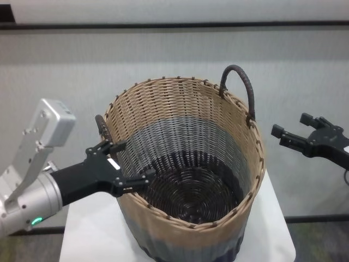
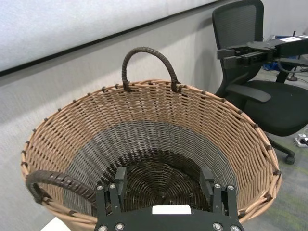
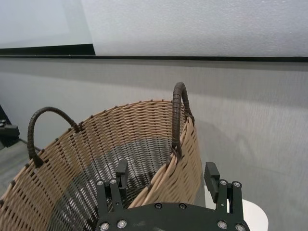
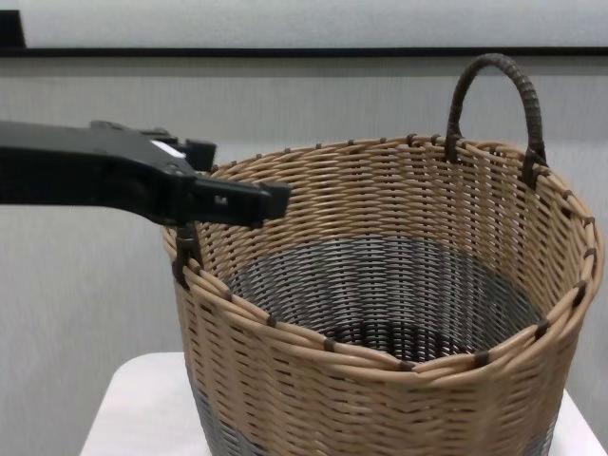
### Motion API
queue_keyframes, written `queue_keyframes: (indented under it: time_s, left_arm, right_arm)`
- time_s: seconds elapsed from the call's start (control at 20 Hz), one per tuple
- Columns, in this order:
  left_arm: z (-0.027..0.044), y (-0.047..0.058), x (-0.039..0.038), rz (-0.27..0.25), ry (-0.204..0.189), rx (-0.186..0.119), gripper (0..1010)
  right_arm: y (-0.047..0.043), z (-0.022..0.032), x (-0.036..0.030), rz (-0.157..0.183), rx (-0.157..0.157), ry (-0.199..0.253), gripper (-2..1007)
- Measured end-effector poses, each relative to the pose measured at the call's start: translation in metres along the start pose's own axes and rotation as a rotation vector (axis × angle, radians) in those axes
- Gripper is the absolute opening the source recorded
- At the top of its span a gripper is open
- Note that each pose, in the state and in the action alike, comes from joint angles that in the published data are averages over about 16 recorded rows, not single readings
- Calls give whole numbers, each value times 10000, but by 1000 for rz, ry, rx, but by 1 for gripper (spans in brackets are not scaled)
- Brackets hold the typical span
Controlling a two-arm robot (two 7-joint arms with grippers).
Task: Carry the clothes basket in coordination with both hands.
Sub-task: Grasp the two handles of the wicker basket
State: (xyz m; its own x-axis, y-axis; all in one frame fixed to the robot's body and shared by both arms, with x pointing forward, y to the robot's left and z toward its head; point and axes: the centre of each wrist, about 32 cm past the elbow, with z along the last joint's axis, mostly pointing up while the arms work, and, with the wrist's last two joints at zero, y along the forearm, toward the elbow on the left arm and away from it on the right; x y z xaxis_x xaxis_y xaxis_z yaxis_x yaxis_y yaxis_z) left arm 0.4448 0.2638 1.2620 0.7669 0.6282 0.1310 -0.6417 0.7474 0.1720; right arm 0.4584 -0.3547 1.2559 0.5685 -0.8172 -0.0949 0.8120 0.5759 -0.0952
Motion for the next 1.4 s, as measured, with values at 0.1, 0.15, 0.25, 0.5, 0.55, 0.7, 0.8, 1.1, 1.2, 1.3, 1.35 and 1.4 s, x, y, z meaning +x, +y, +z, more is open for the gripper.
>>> queue_keyframes:
  time_s: [0.1,0.15,0.25,0.5,0.55,0.7,0.8,1.1,1.2,1.3,1.35,1.4]
  left_arm:
    - [-10,-43,10,0,1,5,1003]
    - [-14,-65,16,2,1,8,1003]
    - [-19,-105,23,7,1,13,1003]
    - [11,-172,0,16,-2,12,1003]
    - [25,-178,-15,19,-3,10,1003]
    - [77,-179,-80,35,-6,3,1003]
    - [109,-169,-136,50,-5,-3,1003]
    - [161,-112,-327,118,20,-21,1003]
    - [157,-99,-380,155,32,-22,1003]
    - [142,-92,-422,197,43,-20,1003]
    - [131,-93,-439,218,48,-18,1003]
    - [118,-96,-452,236,52,-17,1003]
  right_arm:
    - [61,4,2,-1,2,-4,1005]
    - [91,7,4,-1,3,-6,1005]
    - [148,15,9,1,5,-10,1005]
    - [265,44,25,9,10,-17,1005]
    - [283,50,28,11,11,-19,1005]
    - [324,67,34,14,13,-23,1005]
    - [339,74,36,14,13,-25,1005]
    - [337,83,30,9,16,-26,1005]
    - [329,85,26,6,17,-27,1005]
    - [321,87,22,3,18,-27,1005]
    - [317,89,20,1,19,-27,1005]
    - [314,90,18,0,19,-27,1005]
